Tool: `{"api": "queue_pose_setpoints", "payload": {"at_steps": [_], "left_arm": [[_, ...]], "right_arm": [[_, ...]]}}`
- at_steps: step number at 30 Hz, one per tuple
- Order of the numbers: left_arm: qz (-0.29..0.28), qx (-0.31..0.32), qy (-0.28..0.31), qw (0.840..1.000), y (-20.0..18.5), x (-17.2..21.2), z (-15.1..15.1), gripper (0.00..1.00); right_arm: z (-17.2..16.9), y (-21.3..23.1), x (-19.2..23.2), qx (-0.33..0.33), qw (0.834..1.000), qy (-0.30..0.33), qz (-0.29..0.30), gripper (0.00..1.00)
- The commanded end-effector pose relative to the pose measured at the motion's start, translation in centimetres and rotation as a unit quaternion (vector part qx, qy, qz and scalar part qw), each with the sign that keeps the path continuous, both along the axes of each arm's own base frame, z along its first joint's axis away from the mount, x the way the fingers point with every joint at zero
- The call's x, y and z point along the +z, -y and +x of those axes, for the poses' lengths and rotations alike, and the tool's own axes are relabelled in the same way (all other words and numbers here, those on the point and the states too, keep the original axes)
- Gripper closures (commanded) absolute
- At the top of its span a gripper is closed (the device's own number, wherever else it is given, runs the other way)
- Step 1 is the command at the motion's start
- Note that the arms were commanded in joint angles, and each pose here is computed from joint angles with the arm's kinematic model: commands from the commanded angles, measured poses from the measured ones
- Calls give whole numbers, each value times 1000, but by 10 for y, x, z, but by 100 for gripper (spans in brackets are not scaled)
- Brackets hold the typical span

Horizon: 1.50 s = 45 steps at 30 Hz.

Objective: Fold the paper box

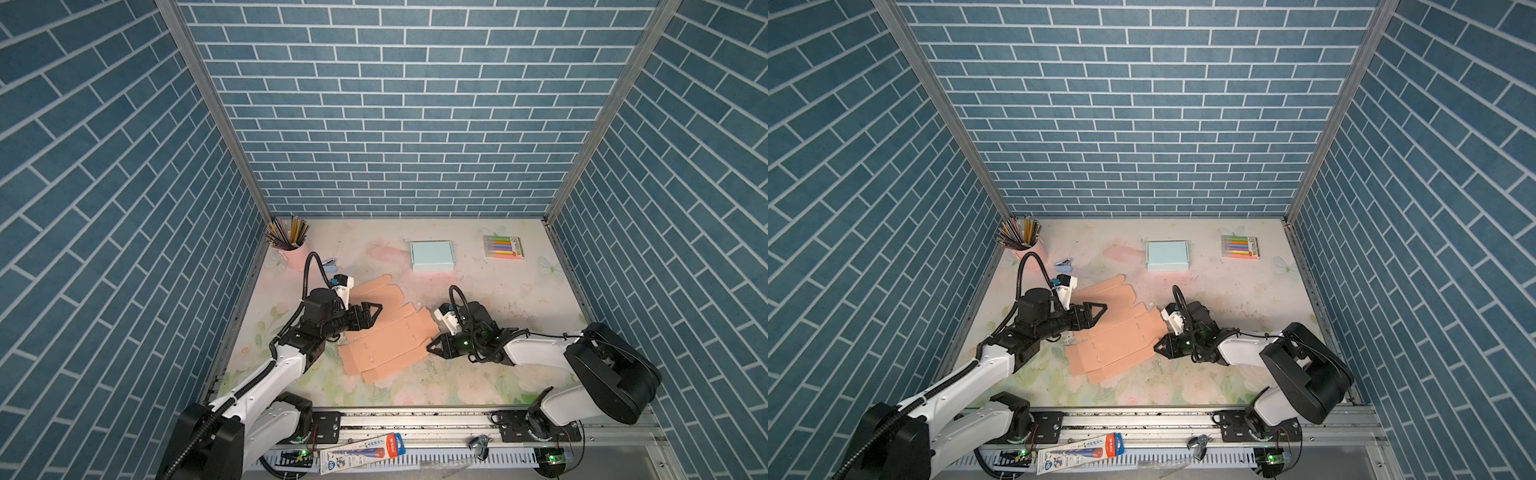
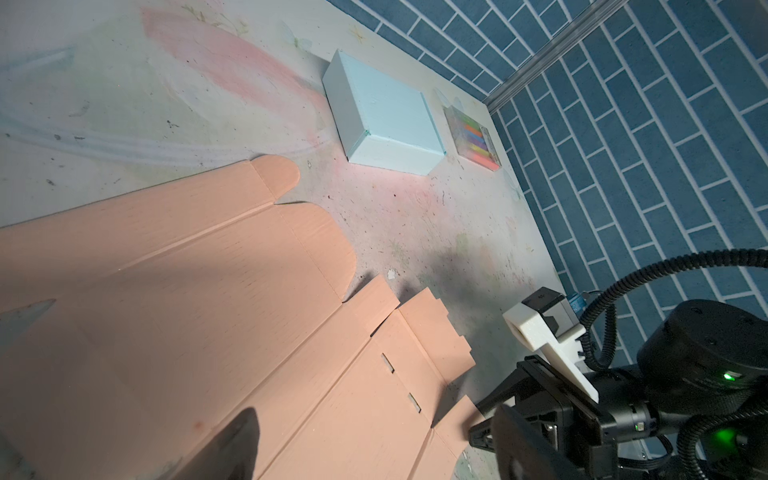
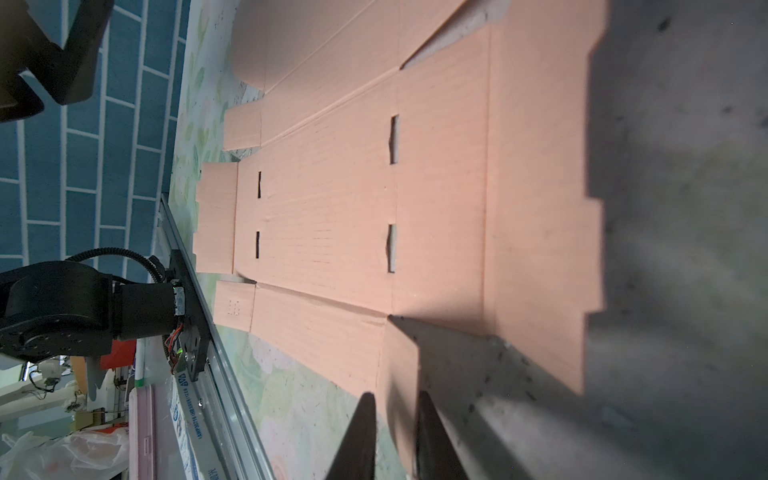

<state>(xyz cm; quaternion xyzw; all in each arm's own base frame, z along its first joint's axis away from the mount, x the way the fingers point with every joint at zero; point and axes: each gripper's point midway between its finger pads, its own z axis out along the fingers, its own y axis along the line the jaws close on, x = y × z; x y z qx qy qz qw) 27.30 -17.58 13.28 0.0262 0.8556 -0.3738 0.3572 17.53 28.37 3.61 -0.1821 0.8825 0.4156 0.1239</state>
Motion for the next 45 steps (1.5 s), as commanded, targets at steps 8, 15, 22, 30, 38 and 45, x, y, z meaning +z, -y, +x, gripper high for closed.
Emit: {"api": "queue_pose_setpoints", "payload": {"at_steps": [8, 15, 22, 30, 38, 45], "left_arm": [[-5, -1, 13, 1000, 2, 6, 3, 12], [-2, 0, 7, 1000, 1, 0, 1, 12], [0, 2, 7, 1000, -1, -1, -1, 12], [15, 5, 3, 1000, -4, -9, -1, 12], [75, 35, -31, 996, -21, -39, 0, 12], [97, 23, -59, 993, -13, -65, -14, 12]], "right_arm": [[0, -2, 9, 21, 1000, 12, -10, 98], [-6, 10, 13, 105, 992, 32, -68, 100], [21, 23, 29, 99, 994, 30, -41, 100], [40, 31, 34, 82, 995, 42, -45, 94], [43, 38, 31, 65, 995, 40, -67, 82], [47, 42, 49, 29, 995, 66, -61, 51]]}}
